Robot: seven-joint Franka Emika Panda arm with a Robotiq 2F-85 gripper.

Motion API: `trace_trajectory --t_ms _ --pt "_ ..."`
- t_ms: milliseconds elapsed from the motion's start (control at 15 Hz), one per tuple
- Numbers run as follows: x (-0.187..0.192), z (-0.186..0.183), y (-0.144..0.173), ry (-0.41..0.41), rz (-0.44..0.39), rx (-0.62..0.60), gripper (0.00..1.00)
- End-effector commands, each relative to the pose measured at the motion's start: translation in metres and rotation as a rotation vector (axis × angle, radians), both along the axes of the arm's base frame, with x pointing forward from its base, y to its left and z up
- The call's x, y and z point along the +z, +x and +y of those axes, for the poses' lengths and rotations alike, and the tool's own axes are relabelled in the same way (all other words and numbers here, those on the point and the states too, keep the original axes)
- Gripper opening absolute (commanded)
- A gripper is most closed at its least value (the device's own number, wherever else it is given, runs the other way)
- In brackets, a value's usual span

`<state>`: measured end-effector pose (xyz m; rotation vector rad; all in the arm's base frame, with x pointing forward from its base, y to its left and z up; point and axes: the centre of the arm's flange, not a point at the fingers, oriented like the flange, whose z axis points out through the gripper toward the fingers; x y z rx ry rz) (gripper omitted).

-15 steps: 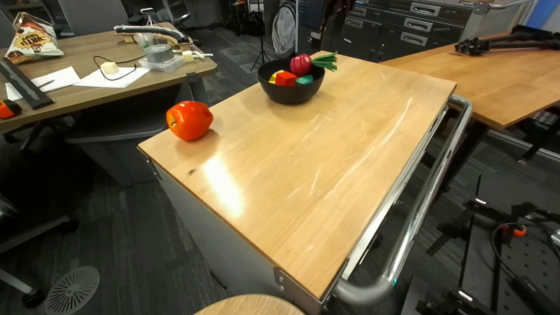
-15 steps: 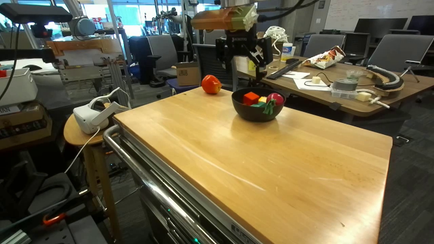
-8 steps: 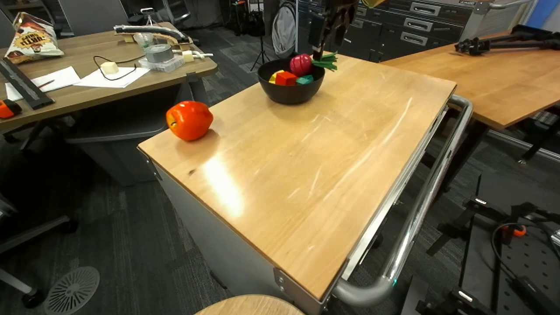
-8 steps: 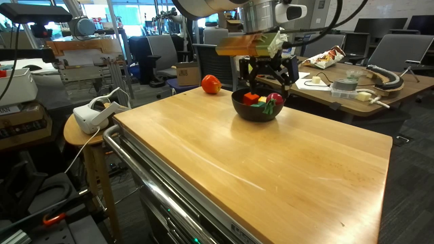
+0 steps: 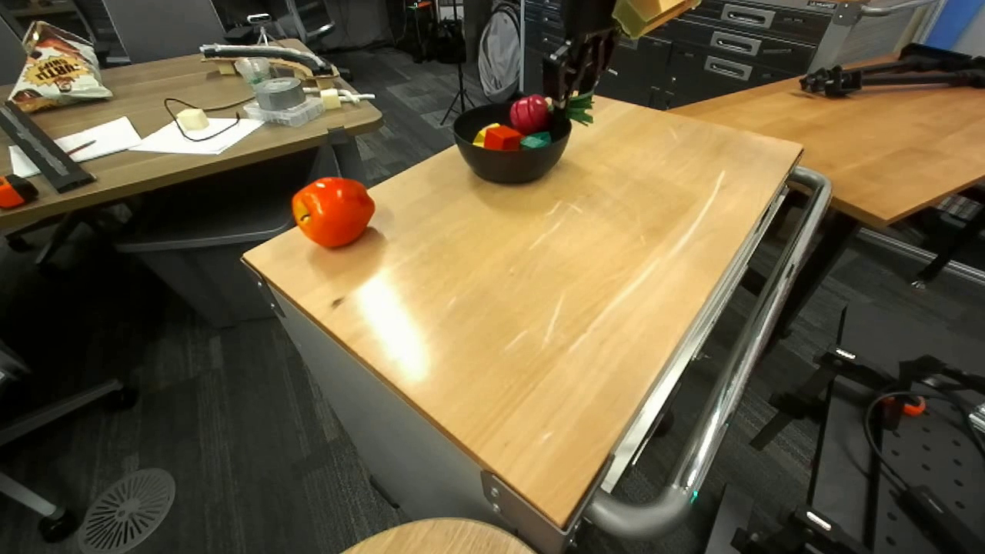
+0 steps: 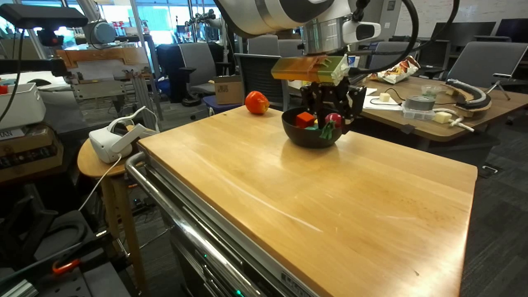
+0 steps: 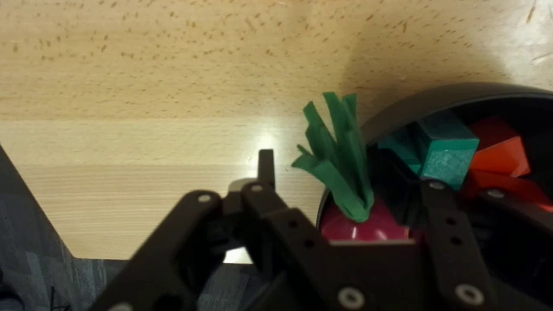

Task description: Remove the objects from the black bowl and put them on the table then move the apple to the right

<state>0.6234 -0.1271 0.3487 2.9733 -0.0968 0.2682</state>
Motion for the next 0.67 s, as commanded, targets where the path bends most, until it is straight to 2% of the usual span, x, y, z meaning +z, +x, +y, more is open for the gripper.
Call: trace_trajectory --t_ms 0,200,267,600 --pt "0.006 -0.008 0.012 0.007 -0.018 -0.035 0.31" --pt "0.009 -0.009 0.011 0.017 -0.026 -0.048 0.06" --pt "0.012 -0.008 0.011 0.024 -0.030 -0.051 0.01" --pt "0.042 -0.003 0.009 0.060 -0.090 -0.051 0.01"
